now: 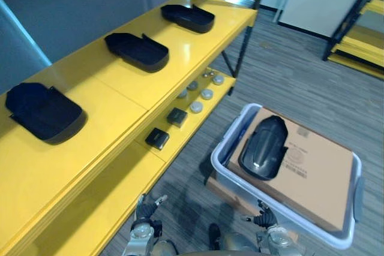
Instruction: Walk over and take plastic housings, then place them on the shelf
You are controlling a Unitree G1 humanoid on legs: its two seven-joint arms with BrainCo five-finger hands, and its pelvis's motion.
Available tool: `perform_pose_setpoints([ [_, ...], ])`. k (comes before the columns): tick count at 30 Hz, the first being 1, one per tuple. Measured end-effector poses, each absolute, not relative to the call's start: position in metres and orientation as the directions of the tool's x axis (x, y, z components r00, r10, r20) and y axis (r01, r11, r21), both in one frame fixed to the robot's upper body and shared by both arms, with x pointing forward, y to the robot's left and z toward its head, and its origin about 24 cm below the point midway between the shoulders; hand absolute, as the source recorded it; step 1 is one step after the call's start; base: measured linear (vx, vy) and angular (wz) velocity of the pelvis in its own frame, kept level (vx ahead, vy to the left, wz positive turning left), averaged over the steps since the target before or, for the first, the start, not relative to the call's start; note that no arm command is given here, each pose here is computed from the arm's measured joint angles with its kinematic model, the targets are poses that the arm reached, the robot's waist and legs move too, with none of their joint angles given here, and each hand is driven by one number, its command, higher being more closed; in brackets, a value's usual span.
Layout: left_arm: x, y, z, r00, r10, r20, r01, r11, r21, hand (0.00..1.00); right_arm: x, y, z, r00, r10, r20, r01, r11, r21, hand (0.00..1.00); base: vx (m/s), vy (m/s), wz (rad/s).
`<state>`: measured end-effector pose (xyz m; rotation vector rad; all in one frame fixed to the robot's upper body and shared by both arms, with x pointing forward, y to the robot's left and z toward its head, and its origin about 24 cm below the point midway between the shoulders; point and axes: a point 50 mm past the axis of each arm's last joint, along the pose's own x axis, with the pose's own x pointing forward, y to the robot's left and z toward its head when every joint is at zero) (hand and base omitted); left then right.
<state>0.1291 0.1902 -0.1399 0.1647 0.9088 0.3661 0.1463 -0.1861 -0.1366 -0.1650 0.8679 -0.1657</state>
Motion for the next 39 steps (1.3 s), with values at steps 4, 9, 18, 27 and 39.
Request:
perform_pose_setpoints([
  [4,0.138,0.203,-0.135,0.578,0.398,-0.713,-0.239,0.917,0.318,0.00,0.138,-0.192,-0.139,0.617,-0.238,-0.750,0.103,0.969,-0.223,0.00,0.10,-0.144,-0.72],
  [9,0.143,0.192,-0.135,0.594,0.358,-0.721,-0.222,0.934,0.280,0.00,0.124,-0.204,-0.141,0.583,-0.282,-0.762,0.164,0.959,-0.230,0.00,0.01,-0.156,-0.48],
  [18,0.122,0.186,-0.143,0.544,0.353,-0.762,-0.254,0.934,0.252,0.00,0.121,-0.227,-0.137,0.564,-0.371,-0.738,0.274,0.927,-0.257,0.00,0.05,0.027,-0.59],
  [27,0.127,0.201,-0.139,0.554,0.382,-0.740,-0.253,0.924,0.287,0.00,0.117,-0.228,-0.138,0.530,-0.409,-0.743,0.400,0.893,-0.207,0.00,0.18,0.089,0.11],
  [39,0.107,0.228,-0.138,0.496,0.466,-0.733,-0.344,0.880,0.327,0.00,0.111,-0.299,-0.087,0.515,-0.683,-0.517,0.696,0.686,-0.213,0.00,0.12,0.055,-0.17],
])
